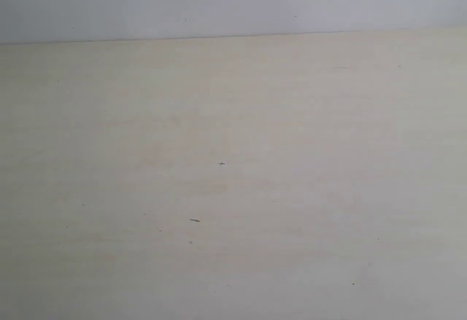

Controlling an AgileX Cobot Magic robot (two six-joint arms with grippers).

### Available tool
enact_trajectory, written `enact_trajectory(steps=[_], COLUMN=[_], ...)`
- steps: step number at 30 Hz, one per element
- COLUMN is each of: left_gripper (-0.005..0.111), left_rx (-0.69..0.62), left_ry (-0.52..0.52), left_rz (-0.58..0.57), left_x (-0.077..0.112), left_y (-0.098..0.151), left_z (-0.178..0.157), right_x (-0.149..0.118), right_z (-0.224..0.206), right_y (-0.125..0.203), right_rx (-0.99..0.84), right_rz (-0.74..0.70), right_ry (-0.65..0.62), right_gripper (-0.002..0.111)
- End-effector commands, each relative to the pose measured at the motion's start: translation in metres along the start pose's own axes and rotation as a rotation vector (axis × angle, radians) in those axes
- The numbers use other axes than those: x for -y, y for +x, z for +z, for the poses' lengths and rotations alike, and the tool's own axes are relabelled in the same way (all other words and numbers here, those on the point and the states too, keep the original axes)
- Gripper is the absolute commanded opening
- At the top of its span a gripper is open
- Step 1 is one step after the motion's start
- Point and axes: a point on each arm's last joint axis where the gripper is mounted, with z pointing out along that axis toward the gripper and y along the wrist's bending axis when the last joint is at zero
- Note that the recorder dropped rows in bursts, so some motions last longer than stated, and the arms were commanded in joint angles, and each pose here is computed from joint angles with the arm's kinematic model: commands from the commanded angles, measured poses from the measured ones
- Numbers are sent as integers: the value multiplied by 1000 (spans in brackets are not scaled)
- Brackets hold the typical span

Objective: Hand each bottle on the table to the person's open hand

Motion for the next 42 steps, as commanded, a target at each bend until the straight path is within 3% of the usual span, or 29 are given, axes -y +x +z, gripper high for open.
enact_trajectory(steps=[1, 11, 17, 27, 37, 42], left_gripper=[0, 0, 0, 0, 0, 0], left_rx=[14, 14, 14, 14, 14, 14], left_ry=[2, 2, 2, 2, 2, 2], left_rz=[-11, -11, -11, -11, -11, -11], left_x=[0, 0, 0, 0, 0, 0], left_y=[-1, -1, -1, -1, -1, -1], left_z=[0, 0, 0, 0, 0, 0], right_x=[1, 0, 6, 21, 27, 28], right_z=[0, -15, -31, -41, -37, -39], right_y=[0, -3, 1, 73, 152, 166], right_rx=[6, 59, 132, 353, 320, 345], right_rz=[-16, -27, -20, -114, -207, -215], right_ry=[8, 9, 78, 210, 236, 238], right_gripper=[0, 0, 0, 0, 0, 0])
